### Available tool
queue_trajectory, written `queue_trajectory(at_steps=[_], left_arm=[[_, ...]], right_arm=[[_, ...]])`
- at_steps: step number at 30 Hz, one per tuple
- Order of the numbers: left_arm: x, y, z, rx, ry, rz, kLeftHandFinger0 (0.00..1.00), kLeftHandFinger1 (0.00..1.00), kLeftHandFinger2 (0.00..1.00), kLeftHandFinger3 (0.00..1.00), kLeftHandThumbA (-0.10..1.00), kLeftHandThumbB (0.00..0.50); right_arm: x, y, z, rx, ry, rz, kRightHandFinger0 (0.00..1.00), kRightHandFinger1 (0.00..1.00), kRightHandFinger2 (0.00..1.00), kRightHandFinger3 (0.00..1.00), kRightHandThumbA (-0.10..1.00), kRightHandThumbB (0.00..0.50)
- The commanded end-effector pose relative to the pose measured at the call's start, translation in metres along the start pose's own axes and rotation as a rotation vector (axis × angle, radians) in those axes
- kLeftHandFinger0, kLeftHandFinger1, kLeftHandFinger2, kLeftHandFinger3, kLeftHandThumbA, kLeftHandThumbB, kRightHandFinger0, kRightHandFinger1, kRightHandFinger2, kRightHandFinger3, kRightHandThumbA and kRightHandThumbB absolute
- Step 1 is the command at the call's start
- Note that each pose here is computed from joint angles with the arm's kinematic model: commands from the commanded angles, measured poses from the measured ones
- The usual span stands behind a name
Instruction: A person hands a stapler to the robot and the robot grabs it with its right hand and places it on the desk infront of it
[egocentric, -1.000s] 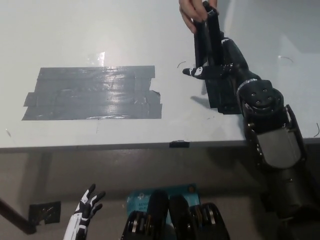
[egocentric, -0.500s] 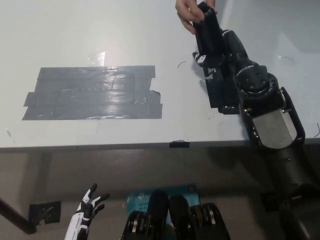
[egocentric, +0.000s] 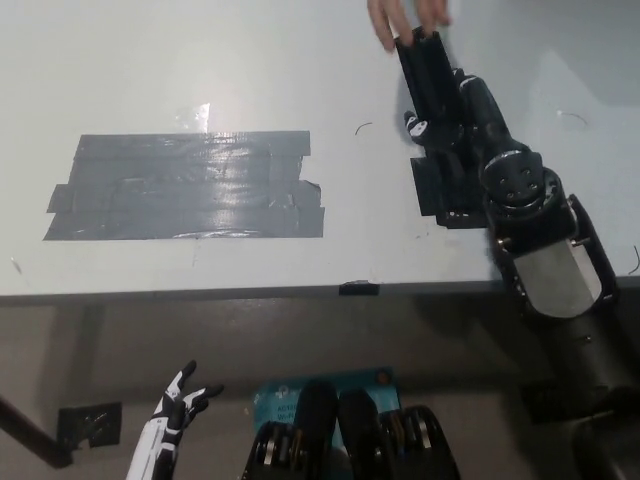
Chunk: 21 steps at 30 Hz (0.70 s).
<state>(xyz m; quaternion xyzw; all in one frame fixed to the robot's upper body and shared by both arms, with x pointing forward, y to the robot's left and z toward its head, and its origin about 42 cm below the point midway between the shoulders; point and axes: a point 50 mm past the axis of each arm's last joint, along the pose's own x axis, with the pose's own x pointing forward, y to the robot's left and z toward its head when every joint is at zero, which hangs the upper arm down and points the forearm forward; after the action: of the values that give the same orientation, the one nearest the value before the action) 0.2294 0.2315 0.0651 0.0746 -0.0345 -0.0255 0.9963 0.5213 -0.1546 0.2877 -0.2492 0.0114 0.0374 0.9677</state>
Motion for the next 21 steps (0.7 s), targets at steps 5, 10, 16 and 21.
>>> queue_trajectory(at_steps=[5, 10, 16, 21], left_arm=[[0.003, 0.003, 0.009, 0.008, -0.042, -0.008, 0.92, 0.95, 0.83, 1.0, 1.0, 0.409], [0.006, 0.003, 0.011, 0.008, -0.052, -0.014, 0.89, 0.93, 0.8, 0.98, 1.0, 0.407], [0.01, 0.003, 0.011, 0.003, -0.058, -0.019, 0.86, 0.9, 0.78, 0.95, 1.0, 0.408], [0.013, 0.004, 0.013, 0.007, -0.063, -0.02, 0.83, 0.88, 0.75, 0.93, 1.0, 0.41]], right_arm=[[-0.014, -0.011, 0.039, -0.24, -0.133, 0.306, 0.15, 0.63, 0.96, 0.98, -0.04, 0.149], [-0.022, 0.004, 0.025, -0.331, -0.1, 0.462, 0.18, 0.64, 0.91, 0.95, -0.1, 0.181], [-0.02, 0.014, -0.004, -0.391, -0.01, 0.527, 0.17, 0.6, 0.84, 0.91, -0.1, 0.141], [-0.019, 0.015, -0.017, -0.399, 0.033, 0.552, 0.16, 0.59, 0.84, 0.86, -0.08, 0.159]])
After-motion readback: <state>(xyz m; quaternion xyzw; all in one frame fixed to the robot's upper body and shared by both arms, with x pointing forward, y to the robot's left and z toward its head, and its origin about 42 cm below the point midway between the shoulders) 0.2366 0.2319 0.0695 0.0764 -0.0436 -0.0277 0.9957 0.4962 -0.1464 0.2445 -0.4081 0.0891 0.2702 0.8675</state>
